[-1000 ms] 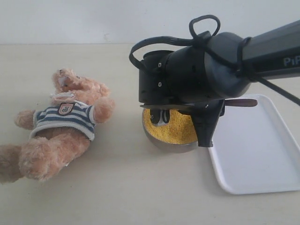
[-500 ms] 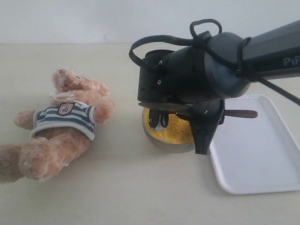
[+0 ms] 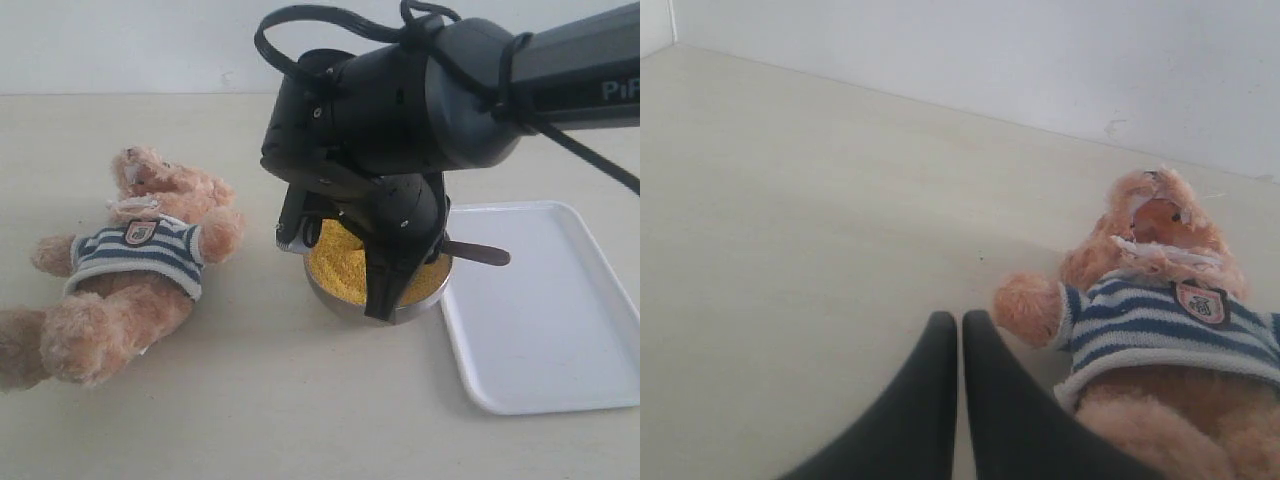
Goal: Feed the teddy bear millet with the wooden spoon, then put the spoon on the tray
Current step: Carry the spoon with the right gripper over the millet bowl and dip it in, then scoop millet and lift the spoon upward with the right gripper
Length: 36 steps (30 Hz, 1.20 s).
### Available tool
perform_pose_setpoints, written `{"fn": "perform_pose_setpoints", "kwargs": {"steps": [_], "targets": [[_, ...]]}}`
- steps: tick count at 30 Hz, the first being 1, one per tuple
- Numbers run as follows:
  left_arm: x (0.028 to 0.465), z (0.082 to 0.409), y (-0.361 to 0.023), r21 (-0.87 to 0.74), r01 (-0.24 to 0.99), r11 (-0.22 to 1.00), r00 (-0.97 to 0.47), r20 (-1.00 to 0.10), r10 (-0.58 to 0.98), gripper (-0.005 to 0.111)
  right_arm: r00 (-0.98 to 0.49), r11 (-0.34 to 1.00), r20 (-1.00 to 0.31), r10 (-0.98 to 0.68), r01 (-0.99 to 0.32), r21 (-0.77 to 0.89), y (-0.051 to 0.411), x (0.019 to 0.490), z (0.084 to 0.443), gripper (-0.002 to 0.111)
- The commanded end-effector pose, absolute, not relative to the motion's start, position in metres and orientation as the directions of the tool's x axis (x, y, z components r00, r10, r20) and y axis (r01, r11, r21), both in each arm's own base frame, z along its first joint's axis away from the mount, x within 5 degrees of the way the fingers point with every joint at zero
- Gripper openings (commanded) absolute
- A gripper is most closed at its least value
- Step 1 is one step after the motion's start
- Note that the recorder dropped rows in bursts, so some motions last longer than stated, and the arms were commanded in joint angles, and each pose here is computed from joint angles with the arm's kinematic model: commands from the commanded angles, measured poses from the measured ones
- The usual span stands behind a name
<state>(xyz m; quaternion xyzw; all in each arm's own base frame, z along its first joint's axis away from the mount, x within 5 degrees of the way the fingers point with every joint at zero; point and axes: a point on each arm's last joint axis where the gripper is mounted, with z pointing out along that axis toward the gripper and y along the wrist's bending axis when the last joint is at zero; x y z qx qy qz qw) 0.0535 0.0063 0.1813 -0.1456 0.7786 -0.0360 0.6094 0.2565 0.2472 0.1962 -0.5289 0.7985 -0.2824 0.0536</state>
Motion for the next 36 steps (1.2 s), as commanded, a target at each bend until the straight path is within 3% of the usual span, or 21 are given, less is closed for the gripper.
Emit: {"fn": "perform_pose_setpoints", "kwargs": {"steps": [1,19,24,36], "targets": [[0.053,0.183,0.007,-0.229,-0.181,0.956,-0.202,-0.943,-0.264,0.004,-0.443,0.302,0.199,-0.874,-0.817,-0.492,0.248,0.256,0.200,0.000],[0.053,0.183,0.007,-0.229,-0.181,0.956,-0.202,-0.943,-0.264,0.004,-0.526,0.421,0.154,-0.836,-0.796,-0.436,0.251,0.249,0.196,0.000],[0.053,0.183,0.007,-0.229,-0.181,0.956,-0.202,-0.943,-0.264,0.004,-0.624,0.558,0.145,-0.768,-0.762,-0.328,0.237,0.258,0.192,0.000],[0.053,0.183,0.007,-0.229,-0.181,0.956,-0.202,-0.943,-0.264,0.004,-0.657,0.602,0.128,-0.743,-0.739,-0.303,0.223,0.268,0.199,0.000]]}}
